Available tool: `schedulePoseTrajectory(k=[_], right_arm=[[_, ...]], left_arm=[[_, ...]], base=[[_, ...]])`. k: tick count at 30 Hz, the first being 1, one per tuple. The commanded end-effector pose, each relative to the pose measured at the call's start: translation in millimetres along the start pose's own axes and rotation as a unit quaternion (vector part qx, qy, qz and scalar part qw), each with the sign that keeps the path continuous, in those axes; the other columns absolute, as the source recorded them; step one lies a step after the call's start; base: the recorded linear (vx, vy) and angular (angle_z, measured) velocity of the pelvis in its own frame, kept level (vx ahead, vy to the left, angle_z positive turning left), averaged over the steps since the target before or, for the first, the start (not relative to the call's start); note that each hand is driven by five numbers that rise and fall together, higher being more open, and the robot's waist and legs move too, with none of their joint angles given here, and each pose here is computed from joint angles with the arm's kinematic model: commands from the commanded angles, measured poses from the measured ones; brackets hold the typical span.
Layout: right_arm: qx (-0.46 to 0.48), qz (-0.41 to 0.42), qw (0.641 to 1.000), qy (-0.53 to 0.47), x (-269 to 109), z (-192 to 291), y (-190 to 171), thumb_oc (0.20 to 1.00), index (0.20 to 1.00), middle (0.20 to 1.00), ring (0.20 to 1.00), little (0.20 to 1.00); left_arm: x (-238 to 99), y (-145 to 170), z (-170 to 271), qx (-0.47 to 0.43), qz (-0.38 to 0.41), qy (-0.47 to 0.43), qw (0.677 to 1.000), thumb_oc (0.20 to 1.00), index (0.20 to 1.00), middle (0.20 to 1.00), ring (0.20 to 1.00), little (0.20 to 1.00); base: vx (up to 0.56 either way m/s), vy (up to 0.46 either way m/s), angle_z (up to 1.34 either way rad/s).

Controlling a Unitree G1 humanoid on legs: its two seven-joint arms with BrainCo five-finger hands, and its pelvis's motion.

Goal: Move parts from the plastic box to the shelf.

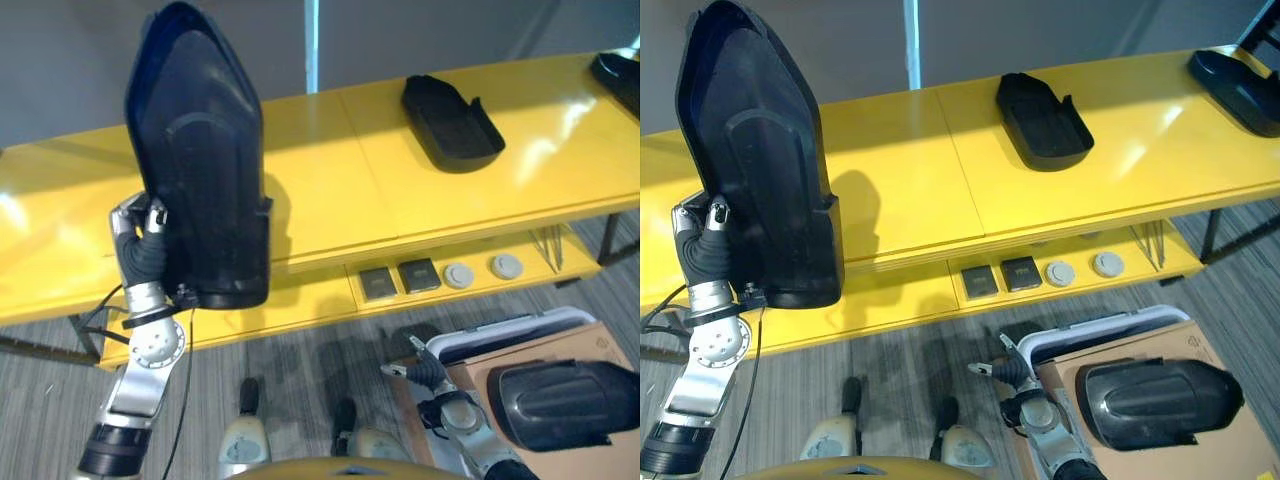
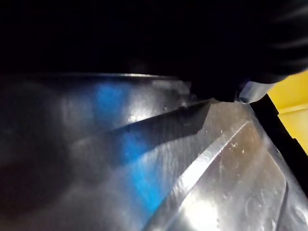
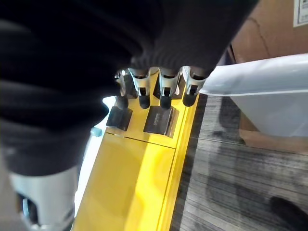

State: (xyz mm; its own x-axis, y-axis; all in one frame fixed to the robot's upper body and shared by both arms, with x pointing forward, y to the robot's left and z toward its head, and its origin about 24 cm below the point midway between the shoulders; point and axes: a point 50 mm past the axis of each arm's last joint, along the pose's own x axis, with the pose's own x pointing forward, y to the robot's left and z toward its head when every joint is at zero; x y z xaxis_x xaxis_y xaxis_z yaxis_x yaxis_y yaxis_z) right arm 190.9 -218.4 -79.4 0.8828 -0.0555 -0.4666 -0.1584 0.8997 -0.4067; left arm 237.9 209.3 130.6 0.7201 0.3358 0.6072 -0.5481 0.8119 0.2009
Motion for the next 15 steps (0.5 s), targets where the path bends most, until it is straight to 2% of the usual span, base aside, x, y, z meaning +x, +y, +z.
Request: schedulePoseTrajectory(k=[1,5,9,15], right_arm=[[0.055,0.035,0.997,-0.035,-3,12,19,1.0,1.0,1.0,1.0,1.0],[0.049,0.062,0.996,-0.052,-1,21,29,1.0,1.0,1.0,1.0,1.0],[-0.054,0.139,0.981,-0.121,5,51,54,1.0,1.0,1.0,1.0,1.0],[-0.068,0.134,0.981,-0.122,11,54,58,1.0,1.0,1.0,1.0,1.0]], left_arm=[[29,6,11,0.036,0.063,-0.061,0.996,0.2,0.2,0.2,0.2,0.2],[48,1,3,0.051,0.082,-0.051,0.994,0.2,0.2,0.2,0.2,0.2],[90,-21,4,0.061,0.113,-0.041,0.991,0.2,0.2,0.2,0.2,0.2],[89,-25,-8,0.076,0.134,0.003,0.988,0.2,0.2,0.2,0.2,0.2]], base=[[0.13,0.128,-0.55],[0.04,0.079,-0.48],[-0.02,-0.014,-0.49],[0.04,-0.039,-0.08]])
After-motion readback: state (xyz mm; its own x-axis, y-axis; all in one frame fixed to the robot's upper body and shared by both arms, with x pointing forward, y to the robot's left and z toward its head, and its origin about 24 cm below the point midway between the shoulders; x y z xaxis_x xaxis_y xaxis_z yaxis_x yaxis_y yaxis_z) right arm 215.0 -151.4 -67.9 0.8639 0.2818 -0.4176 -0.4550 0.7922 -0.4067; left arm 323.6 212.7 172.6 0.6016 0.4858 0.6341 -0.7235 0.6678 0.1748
